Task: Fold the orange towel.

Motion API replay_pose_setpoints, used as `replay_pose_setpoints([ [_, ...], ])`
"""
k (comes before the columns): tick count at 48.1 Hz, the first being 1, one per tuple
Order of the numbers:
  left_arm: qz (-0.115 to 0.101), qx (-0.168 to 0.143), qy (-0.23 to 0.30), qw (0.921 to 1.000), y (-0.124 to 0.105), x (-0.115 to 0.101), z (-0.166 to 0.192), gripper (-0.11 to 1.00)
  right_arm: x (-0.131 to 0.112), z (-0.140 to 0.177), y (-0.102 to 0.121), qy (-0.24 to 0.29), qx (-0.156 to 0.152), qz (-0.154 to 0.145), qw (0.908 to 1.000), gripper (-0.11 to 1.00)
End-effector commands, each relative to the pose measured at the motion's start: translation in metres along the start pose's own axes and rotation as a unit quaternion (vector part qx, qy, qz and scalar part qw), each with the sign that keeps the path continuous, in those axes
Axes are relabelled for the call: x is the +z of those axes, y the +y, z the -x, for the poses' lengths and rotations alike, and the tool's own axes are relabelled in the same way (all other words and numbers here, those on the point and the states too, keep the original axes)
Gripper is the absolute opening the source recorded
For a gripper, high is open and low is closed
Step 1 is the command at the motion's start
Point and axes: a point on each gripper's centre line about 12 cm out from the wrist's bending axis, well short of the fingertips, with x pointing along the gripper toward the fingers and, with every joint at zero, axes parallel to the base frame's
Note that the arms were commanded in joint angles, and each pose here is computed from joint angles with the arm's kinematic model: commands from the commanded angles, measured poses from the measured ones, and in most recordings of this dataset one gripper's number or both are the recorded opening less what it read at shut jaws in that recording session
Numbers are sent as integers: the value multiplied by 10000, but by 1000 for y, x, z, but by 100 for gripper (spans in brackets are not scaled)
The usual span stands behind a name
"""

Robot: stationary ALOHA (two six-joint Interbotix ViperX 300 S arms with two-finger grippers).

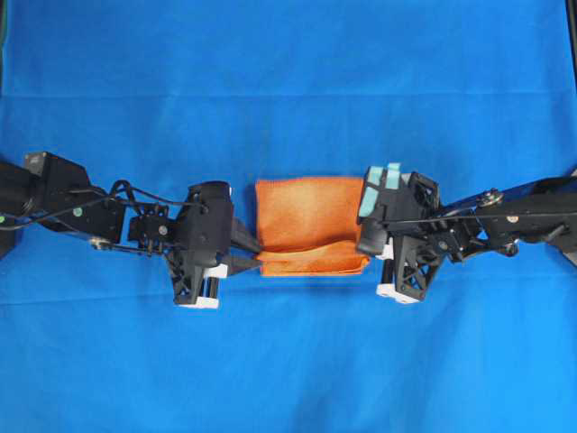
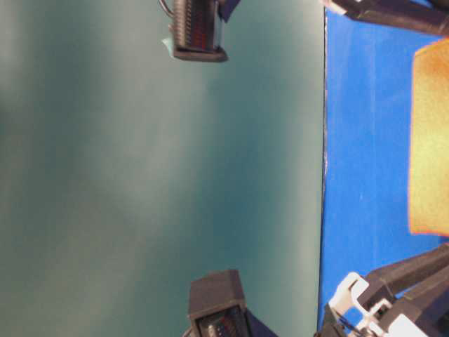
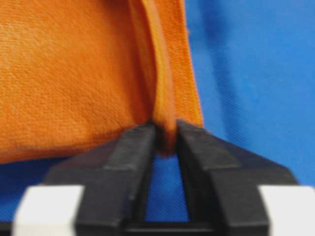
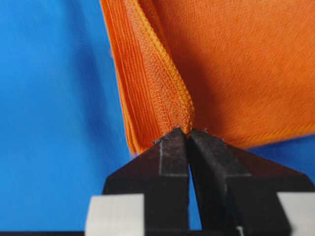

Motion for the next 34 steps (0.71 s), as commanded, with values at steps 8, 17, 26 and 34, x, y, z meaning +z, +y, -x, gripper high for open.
replay_pose_setpoints([
  [8,-35,-24,-183,9998,-2,12,-2,40,8,4,4,-133,73,-21,9999,17],
  [17,-54,-17,-122,9999,-2,10,3,52,13,5,7,-179,79,0,9998,64],
  [26,-90,-10,-169,9998,0,25,23,52,25,23,11,-333,22,104,9994,58],
  [34,-98,-6,-307,9995,1,45,59,52,34,53,10,-525,-143,164,9984,58],
])
